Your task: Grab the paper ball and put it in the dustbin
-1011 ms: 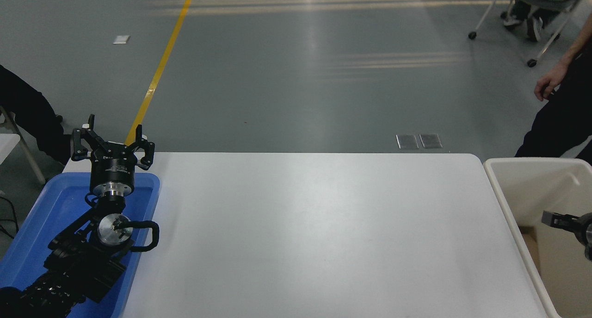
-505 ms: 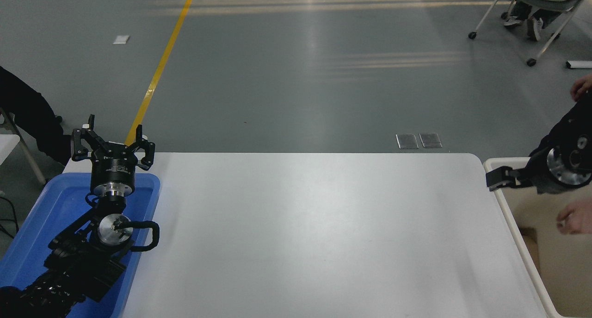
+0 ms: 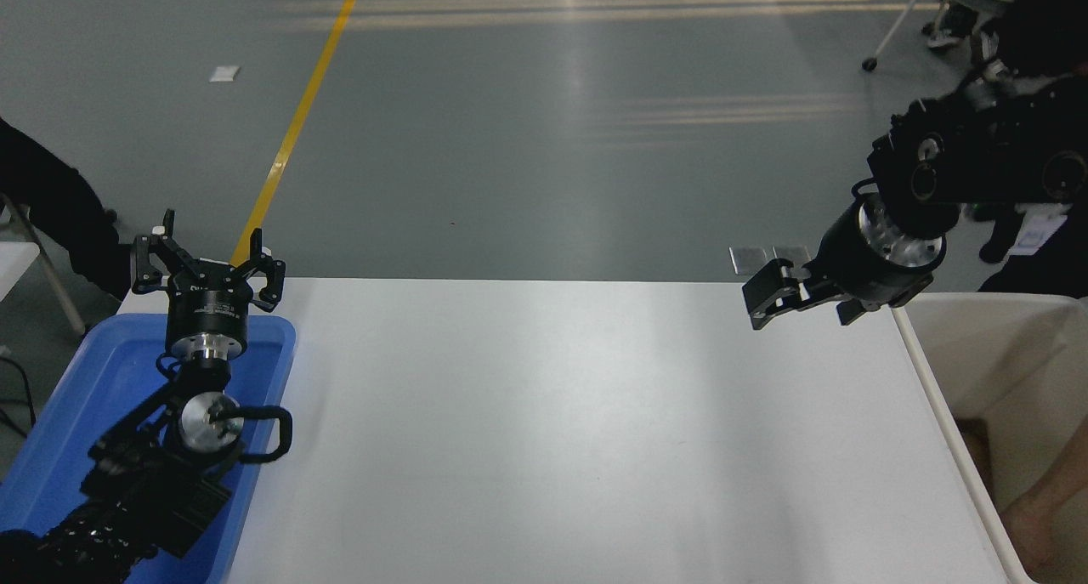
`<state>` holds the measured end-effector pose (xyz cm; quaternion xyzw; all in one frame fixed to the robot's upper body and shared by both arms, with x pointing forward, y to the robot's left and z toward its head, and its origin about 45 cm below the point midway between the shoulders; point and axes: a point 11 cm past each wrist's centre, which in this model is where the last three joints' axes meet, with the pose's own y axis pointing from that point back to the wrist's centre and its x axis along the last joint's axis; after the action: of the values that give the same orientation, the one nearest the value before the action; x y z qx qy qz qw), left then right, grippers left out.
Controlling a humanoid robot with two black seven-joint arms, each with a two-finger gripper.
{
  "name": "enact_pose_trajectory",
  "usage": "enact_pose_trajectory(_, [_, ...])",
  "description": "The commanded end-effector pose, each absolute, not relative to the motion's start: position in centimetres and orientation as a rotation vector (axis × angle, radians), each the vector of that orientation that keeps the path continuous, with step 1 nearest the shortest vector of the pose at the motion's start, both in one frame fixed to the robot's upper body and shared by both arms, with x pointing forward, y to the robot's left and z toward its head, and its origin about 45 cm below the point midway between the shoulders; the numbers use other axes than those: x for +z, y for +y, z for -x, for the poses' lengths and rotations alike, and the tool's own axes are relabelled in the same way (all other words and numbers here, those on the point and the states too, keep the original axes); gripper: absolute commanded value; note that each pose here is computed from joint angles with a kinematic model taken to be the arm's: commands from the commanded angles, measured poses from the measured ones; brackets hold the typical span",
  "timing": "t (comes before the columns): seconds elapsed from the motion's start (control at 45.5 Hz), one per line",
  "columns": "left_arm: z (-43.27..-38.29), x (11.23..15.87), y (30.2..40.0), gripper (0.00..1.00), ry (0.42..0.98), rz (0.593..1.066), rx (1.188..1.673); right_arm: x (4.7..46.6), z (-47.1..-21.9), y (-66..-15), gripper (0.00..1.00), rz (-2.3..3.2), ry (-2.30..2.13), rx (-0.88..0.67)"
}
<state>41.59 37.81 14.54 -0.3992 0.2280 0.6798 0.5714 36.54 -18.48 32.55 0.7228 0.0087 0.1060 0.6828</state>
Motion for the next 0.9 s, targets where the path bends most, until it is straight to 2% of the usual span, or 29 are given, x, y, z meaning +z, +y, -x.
enact_pose_trajectory(0.0, [-41.59, 14.54, 37.81, 0.99, 0.535, 0.936, 1.594, 34.9, -35.2, -15.2, 1.00, -1.616, 0.077, 0.242])
enact_pose_trajectory(0.22, [-41.60, 14.58, 37.79, 0.99, 0.534, 0.938, 1.594, 37.1, -34.7, -15.8, 1.00, -1.612, 0.025, 0.231])
enact_pose_trajectory(0.879, [-41.59, 14.54, 37.82, 0.99, 0.536, 0.938, 1.595, 37.9, -34.8, -18.2, 1.00, -1.562, -0.033, 0.205])
